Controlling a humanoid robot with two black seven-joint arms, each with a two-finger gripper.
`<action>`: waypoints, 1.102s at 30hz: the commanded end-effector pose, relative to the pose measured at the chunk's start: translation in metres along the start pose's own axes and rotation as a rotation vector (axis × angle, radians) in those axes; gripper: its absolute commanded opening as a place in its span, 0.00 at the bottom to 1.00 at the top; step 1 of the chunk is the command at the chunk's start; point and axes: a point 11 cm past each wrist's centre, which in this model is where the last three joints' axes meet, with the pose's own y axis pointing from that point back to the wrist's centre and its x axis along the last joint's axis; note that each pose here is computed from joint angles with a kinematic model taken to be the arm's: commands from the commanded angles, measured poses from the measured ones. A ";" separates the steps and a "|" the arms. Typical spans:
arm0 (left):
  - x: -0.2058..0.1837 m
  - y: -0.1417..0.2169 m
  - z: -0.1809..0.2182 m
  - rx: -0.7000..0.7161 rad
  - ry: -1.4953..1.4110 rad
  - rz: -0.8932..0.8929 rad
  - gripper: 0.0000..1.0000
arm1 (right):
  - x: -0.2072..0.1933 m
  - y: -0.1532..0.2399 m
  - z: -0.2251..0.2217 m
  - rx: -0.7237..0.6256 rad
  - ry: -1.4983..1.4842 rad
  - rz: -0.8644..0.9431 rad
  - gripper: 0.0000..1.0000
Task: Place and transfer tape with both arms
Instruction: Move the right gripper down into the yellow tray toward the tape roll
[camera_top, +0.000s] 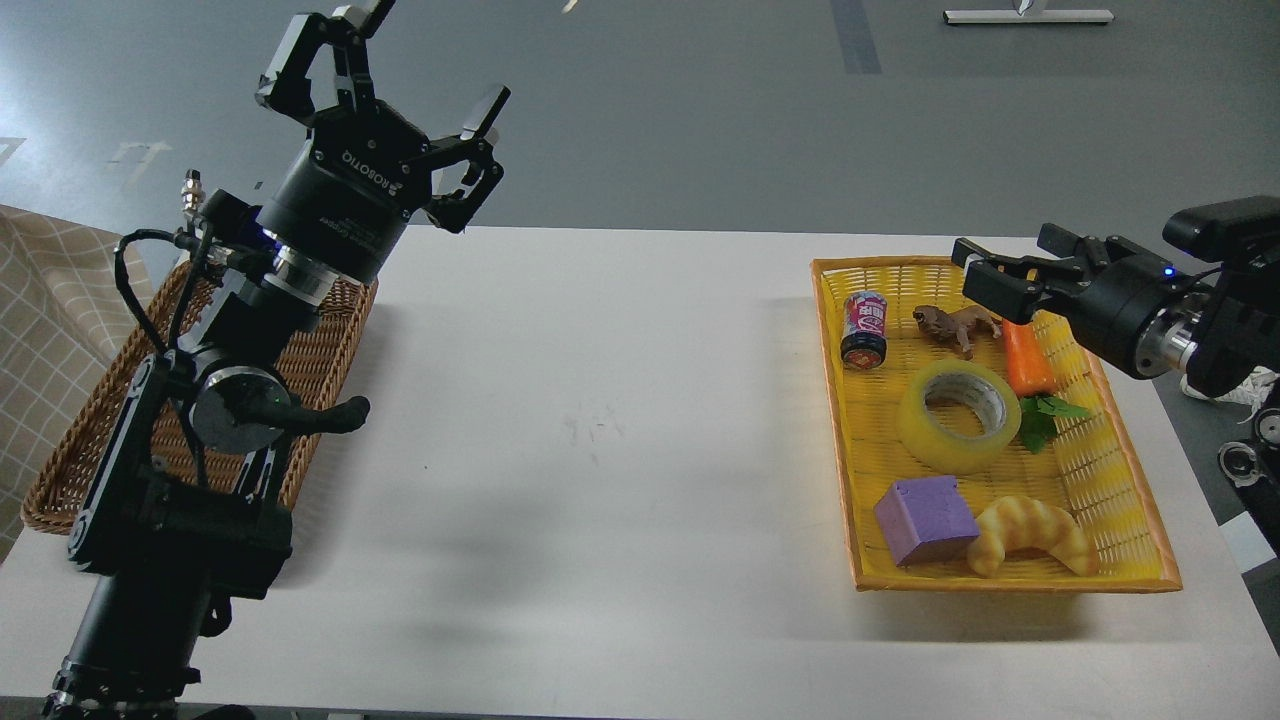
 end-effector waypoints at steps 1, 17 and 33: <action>0.001 0.001 0.000 0.003 -0.003 0.002 0.98 | -0.008 -0.001 0.002 -0.005 -0.010 -0.018 0.97; 0.005 0.004 0.001 0.018 -0.019 0.009 0.98 | -0.067 0.013 0.032 -0.072 -0.029 -0.183 0.94; 0.008 0.007 0.004 0.025 -0.034 0.014 0.98 | -0.105 0.001 0.050 -0.130 -0.080 -0.284 0.94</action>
